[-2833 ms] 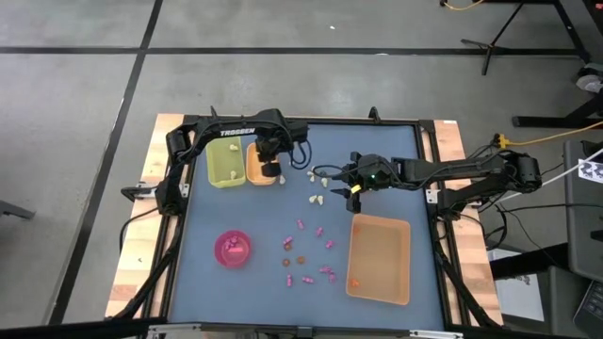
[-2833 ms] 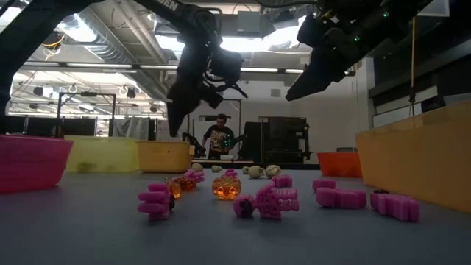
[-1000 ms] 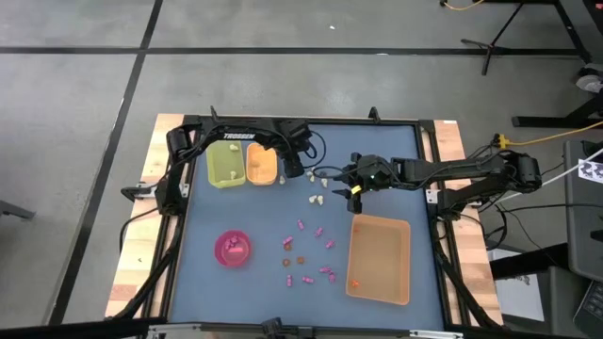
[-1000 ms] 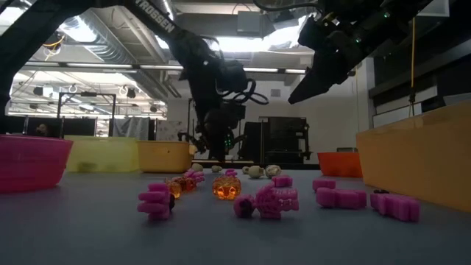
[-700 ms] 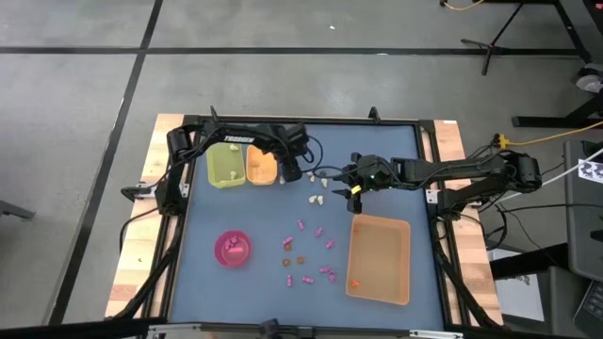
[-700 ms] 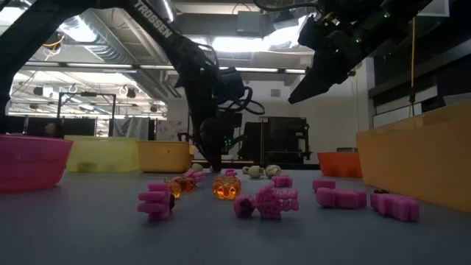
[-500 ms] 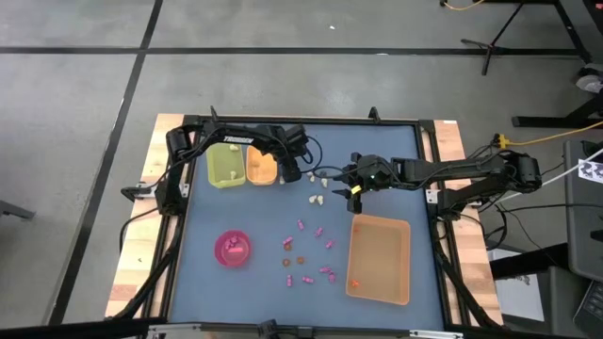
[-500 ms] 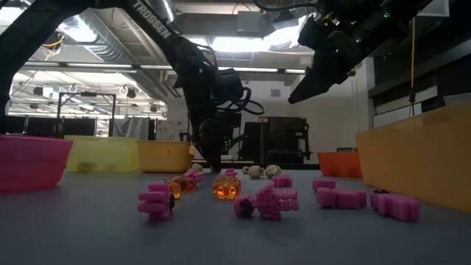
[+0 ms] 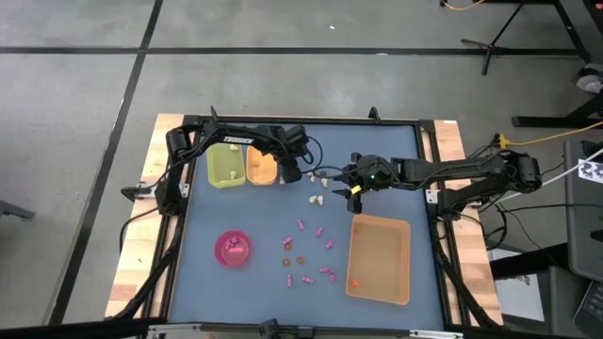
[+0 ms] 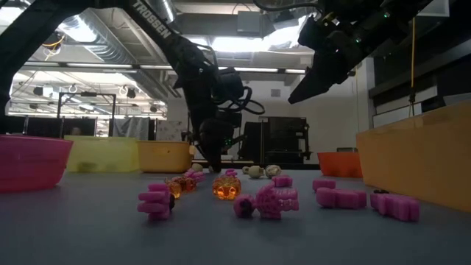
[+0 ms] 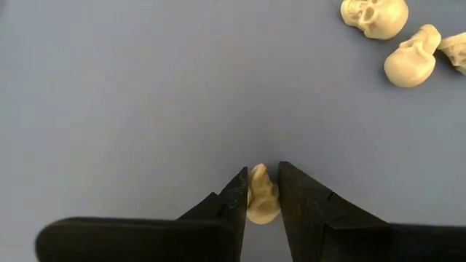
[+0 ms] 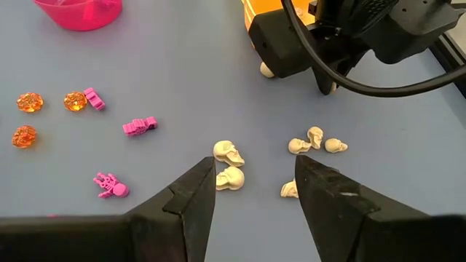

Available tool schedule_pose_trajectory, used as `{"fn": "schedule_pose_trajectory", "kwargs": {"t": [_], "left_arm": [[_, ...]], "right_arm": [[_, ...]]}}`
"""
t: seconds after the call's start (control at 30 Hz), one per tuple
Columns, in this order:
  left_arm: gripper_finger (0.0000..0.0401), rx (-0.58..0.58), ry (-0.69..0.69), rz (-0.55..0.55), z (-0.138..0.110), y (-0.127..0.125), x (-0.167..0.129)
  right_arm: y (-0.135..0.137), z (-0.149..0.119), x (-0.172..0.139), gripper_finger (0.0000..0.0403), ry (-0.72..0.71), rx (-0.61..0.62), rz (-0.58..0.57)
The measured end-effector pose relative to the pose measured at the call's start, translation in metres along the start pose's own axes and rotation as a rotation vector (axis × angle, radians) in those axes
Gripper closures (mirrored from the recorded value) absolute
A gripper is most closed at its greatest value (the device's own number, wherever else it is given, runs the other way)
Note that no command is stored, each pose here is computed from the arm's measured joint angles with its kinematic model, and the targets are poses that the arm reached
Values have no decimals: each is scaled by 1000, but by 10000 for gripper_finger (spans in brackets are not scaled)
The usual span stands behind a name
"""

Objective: Sort Halloween decoration
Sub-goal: Put the small white skull toy into the yellow bin

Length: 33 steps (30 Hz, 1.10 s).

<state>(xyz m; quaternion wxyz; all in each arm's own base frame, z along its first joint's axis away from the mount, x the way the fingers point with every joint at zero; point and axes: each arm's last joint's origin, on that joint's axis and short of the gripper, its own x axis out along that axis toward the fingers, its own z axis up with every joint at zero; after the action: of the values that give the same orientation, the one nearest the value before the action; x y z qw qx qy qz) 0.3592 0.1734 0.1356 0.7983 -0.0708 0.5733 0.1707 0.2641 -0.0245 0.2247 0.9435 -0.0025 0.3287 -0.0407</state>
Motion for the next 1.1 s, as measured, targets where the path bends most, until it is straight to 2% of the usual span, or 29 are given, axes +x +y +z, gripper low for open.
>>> {"fn": "schedule_pose_trajectory", "kwargs": {"t": [0.23,0.57,1.1], "left_arm": [[359,0,-1,2,0,0,0],[361,9,-7,11,0,1,-4],[362,2,-93,13,5,3,-48]], "right_arm": [[0,0,0,217,0,0,0],[0,0,0,217,0,0,0],[0,0,0,217,-4,0,-1]]}}
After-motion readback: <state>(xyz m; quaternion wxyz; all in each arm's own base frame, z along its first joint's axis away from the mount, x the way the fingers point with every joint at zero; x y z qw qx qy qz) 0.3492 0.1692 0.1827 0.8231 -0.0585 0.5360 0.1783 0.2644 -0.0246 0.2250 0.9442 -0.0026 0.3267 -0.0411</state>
